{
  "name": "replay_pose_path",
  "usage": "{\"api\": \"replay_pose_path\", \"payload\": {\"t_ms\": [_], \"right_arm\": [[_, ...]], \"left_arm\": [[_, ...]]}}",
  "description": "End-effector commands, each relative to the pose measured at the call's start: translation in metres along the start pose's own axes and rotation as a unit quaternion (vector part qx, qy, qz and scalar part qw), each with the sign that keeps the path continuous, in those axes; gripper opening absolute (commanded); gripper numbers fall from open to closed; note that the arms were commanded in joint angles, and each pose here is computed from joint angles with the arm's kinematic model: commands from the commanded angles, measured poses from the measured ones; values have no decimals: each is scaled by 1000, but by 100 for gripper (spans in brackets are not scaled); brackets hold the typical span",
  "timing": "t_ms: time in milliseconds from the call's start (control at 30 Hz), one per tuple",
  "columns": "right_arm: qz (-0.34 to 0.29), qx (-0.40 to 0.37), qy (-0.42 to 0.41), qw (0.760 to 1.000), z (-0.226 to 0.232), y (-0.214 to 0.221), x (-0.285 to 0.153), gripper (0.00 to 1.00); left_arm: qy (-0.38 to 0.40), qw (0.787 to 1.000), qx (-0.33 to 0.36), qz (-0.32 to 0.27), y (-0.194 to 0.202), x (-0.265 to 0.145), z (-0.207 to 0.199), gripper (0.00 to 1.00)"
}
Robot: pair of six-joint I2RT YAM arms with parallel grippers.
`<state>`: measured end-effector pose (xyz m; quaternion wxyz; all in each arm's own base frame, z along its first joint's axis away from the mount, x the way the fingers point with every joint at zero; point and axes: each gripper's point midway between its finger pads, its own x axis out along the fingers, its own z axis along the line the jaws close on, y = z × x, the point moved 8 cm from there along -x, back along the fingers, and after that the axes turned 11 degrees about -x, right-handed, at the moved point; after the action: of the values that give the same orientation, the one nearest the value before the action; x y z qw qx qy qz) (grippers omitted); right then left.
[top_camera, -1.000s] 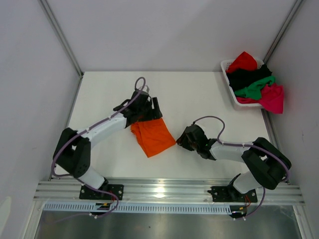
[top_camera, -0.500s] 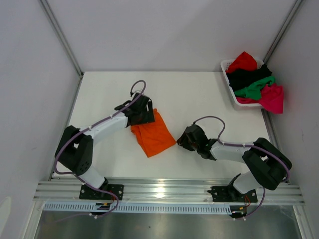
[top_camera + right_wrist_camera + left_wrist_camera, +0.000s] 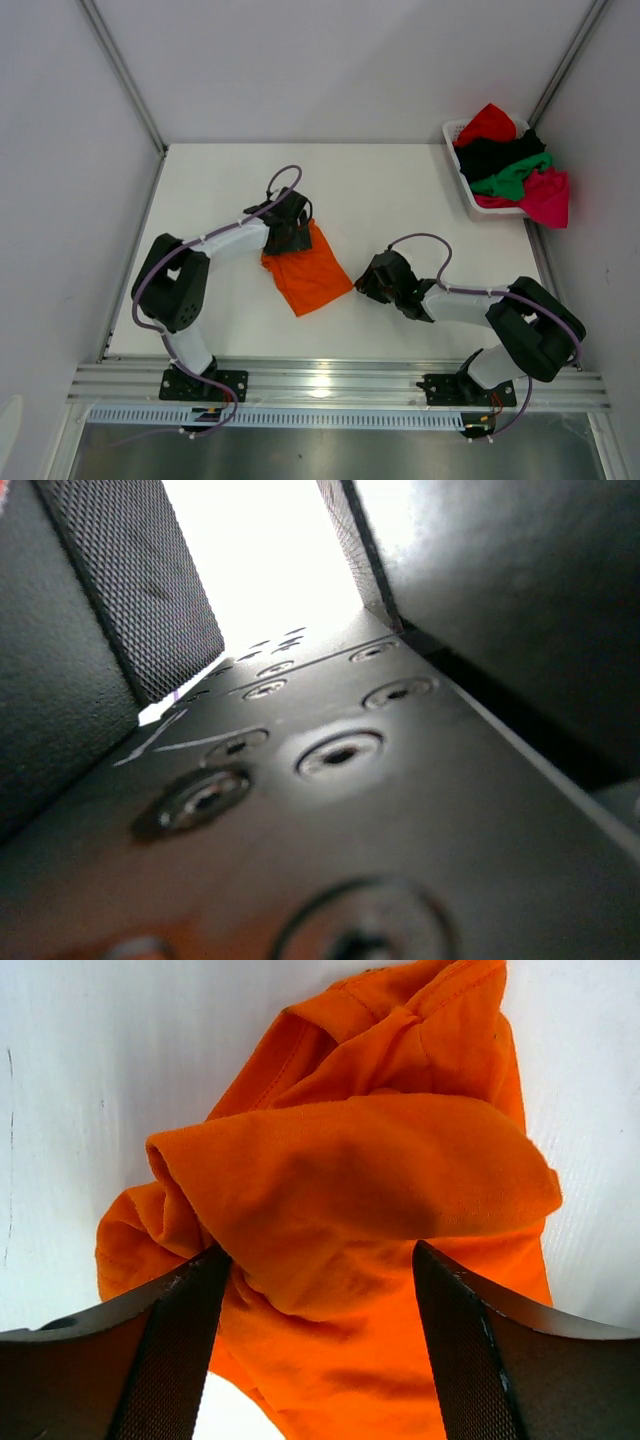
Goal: Fold and stack the t-shirts
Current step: Fold the tshirt
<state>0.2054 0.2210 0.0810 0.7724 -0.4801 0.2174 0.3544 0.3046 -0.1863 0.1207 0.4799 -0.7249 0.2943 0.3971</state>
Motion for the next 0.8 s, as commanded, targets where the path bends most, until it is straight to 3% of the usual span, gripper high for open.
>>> {"api": "replay_pose_path", "payload": {"t_ms": [0,767], "right_arm": [[29,-15,37,999,-19,16,-3,42],[17,-17,38,999,-20,9,-15,42]], "left_arm": [[-10,1000,-26,-3,-11,-8,-6,77],[-55,996,-48,48,2,13,7,75]]}}
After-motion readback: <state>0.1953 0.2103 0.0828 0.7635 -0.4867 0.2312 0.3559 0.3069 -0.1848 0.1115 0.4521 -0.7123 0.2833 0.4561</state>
